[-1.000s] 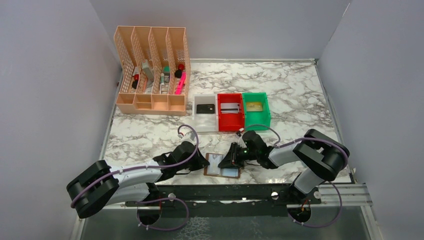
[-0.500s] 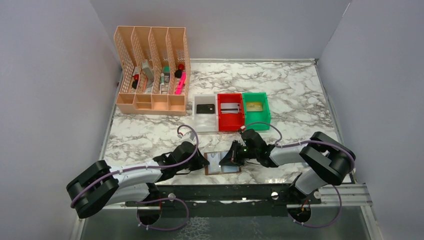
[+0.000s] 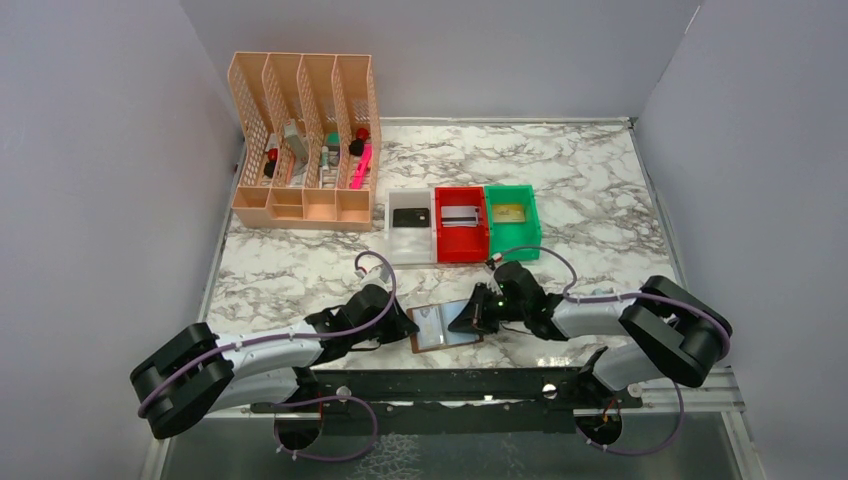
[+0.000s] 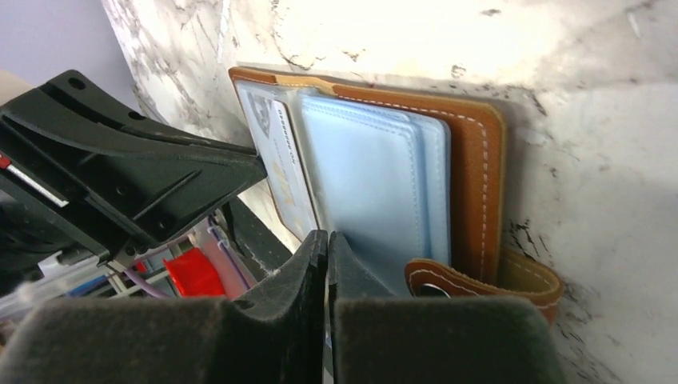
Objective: Take the credit cards out of the card holder
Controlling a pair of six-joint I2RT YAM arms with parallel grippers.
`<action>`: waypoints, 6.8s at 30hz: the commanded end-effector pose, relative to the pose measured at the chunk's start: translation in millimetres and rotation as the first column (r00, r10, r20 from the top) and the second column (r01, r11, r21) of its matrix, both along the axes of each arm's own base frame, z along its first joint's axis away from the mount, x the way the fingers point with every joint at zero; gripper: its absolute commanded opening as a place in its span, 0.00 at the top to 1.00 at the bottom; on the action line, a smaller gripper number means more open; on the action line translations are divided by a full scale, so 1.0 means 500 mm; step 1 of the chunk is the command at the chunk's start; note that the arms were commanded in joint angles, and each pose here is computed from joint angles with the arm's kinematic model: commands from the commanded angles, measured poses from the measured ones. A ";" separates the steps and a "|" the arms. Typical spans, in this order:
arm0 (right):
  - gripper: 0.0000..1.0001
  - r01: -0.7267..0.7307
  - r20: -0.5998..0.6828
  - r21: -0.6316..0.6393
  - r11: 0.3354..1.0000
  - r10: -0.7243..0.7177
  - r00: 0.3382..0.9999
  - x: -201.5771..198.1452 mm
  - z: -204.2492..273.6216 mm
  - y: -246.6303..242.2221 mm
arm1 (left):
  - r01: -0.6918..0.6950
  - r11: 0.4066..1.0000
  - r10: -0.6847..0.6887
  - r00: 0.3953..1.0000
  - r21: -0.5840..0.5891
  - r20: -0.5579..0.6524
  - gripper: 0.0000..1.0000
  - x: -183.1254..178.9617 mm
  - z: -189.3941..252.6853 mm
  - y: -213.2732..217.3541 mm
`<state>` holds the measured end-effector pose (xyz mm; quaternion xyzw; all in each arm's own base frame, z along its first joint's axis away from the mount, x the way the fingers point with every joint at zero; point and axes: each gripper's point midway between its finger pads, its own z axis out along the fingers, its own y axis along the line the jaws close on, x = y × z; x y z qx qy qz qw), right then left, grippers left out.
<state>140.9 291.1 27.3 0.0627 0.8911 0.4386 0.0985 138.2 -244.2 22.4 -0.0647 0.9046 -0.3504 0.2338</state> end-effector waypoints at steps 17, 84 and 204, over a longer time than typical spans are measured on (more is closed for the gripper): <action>0.67 -0.180 -0.012 0.023 0.983 0.181 0.984 -0.040 -0.013 0.058 | -0.019 0.998 0.023 0.997 0.060 -0.070 1.00 -0.025 -0.051 0.027; 0.99 -0.104 0.234 -0.021 0.994 0.106 0.966 0.060 0.078 0.072 | -0.079 0.997 0.079 0.997 -0.019 -0.020 1.00 -0.022 -0.020 0.030; 0.80 -0.001 0.031 -0.367 0.930 0.014 0.999 0.028 -0.097 -0.108 | 0.043 0.999 -0.043 0.999 0.014 -0.011 0.95 0.044 -0.023 -0.086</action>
